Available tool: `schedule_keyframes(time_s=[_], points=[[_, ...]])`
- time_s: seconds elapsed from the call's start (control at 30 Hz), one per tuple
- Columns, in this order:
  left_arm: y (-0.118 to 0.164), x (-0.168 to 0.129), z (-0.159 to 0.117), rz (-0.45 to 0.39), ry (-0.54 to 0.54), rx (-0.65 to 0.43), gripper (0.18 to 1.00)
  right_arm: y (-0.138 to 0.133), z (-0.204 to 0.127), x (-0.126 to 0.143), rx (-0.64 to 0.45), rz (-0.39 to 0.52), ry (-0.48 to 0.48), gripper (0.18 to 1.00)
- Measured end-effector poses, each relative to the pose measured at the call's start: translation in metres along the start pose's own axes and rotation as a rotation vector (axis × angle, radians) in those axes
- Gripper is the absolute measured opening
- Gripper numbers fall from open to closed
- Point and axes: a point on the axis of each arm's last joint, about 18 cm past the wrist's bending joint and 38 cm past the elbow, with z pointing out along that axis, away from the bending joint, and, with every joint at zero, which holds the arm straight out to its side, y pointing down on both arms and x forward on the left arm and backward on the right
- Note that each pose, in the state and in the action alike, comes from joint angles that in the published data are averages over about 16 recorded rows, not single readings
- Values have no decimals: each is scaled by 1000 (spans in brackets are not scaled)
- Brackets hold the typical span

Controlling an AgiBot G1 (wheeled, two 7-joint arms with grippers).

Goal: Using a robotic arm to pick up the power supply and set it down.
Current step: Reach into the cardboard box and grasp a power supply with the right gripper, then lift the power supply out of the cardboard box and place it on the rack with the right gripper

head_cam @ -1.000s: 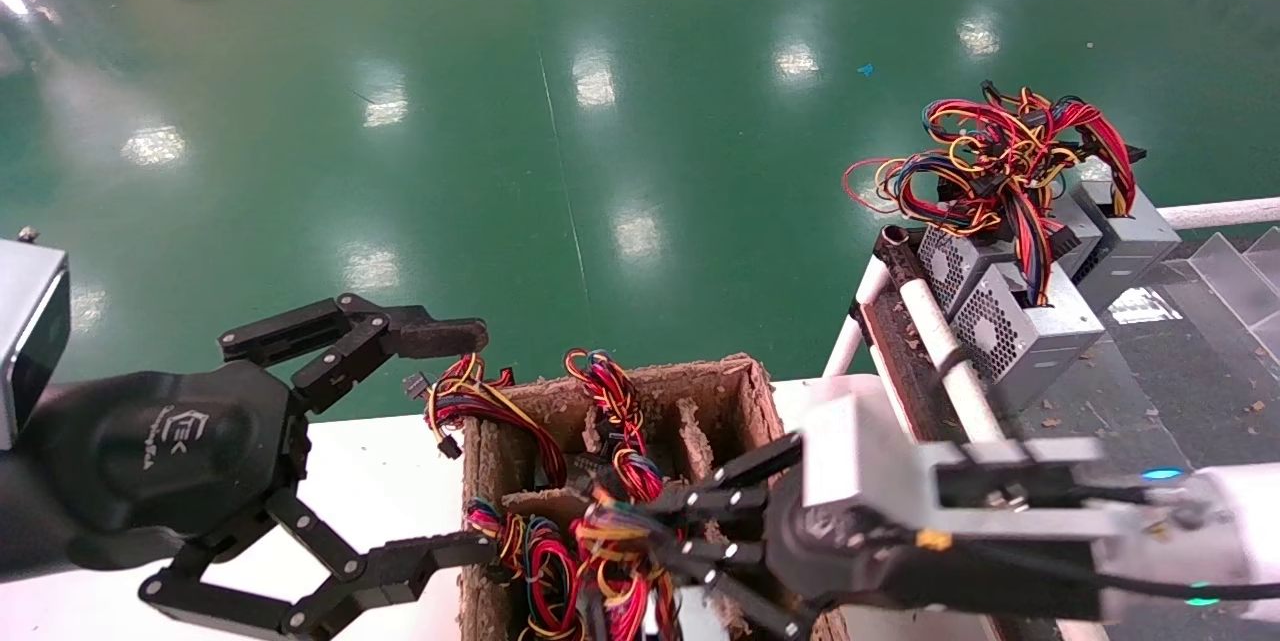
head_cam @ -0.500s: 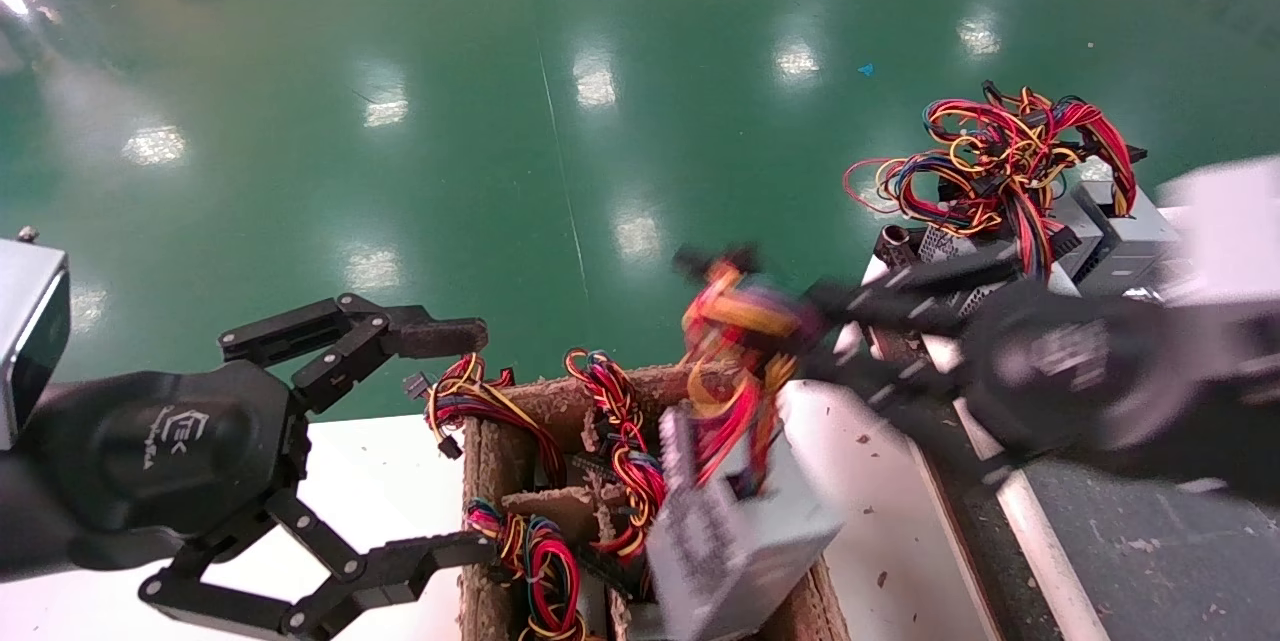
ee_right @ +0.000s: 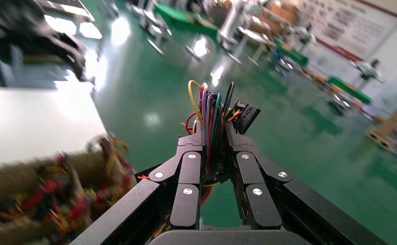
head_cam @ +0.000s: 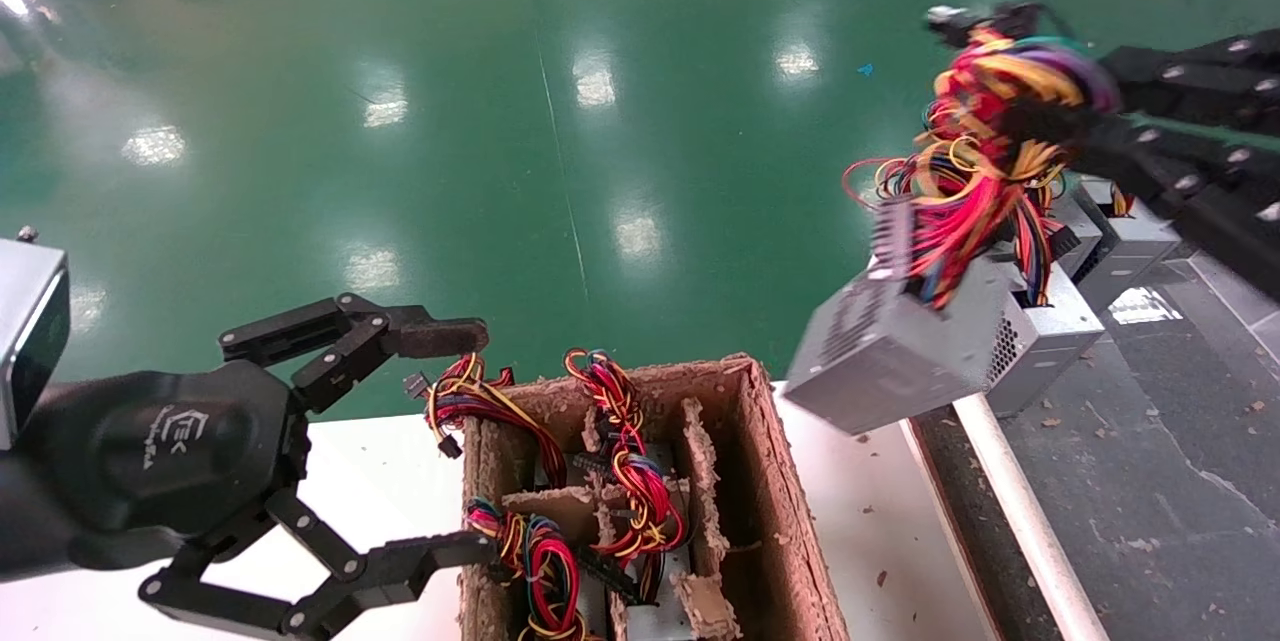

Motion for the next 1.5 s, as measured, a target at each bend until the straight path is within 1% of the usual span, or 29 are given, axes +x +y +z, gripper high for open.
schedule_keyframes(time_s=[0.23,0.53,0.73,1.0,1.23,1.5], points=[[0,0,0,0,0,0,1001,-1,-30,13,-83,-19,66,258],[0,0,0,0,0,0,1001,5,-76,21,-173,-15,113,258],[0,0,0,0,0,0,1001,17,-106,24,-234,-4,140,258],[0,0,0,0,0,0,1001,43,-138,26,-320,20,190,258],[0,0,0,0,0,0,1001,69,-149,27,-394,19,240,258],[0,0,0,0,0,0,1001,93,-138,30,-462,-11,284,258]])
